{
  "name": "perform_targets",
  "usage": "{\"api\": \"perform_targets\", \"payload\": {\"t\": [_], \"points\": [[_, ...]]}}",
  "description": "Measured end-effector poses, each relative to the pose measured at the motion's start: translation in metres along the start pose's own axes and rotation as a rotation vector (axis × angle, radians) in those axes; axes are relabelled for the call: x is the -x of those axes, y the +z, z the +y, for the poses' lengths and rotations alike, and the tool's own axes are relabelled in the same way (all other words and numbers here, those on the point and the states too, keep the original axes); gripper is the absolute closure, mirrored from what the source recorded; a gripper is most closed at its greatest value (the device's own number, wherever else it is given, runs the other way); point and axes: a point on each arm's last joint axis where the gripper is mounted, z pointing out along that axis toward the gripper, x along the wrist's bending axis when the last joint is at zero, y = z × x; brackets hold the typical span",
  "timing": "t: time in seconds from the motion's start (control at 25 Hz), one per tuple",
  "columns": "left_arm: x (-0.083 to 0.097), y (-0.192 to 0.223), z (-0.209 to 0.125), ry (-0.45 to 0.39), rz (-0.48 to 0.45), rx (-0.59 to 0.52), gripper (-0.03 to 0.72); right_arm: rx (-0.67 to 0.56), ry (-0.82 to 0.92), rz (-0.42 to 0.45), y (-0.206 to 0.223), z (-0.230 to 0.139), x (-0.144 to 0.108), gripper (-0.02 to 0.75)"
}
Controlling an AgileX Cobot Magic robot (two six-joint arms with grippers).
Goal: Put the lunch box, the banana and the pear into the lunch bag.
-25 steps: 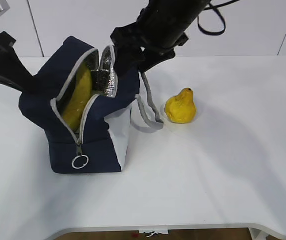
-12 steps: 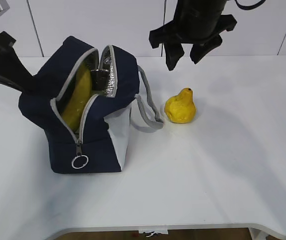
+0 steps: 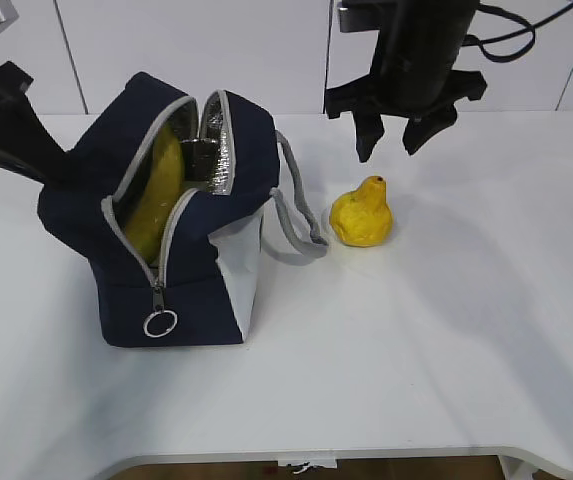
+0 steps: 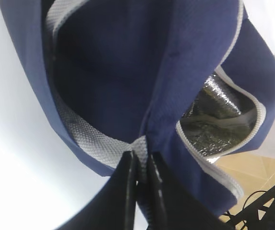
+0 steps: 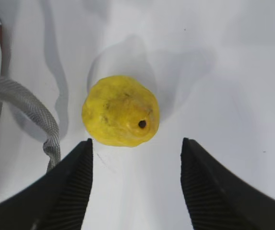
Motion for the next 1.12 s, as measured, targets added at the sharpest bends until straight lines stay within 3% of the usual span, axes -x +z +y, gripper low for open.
{"api": "perform_targets", "payload": {"t": [0.32, 0.6, 1.12], "points": [[0.0, 0.0, 0.0, -0.006, 0.0, 0.0, 0.677, -0.061, 0.113, 0.079, 0.028, 0.003, 0.019, 0.298], [0.0, 0.0, 0.0, -0.01, 0.0, 0.0, 0.677, -0.108, 0.147, 0.141, 0.054, 0.001, 0.011, 0.302], [0.0, 0.0, 0.0, -0.01, 0.0, 0.0, 0.677, -0.077, 0.155, 0.153, 0.064, 0.005, 0.009, 0.305]]}}
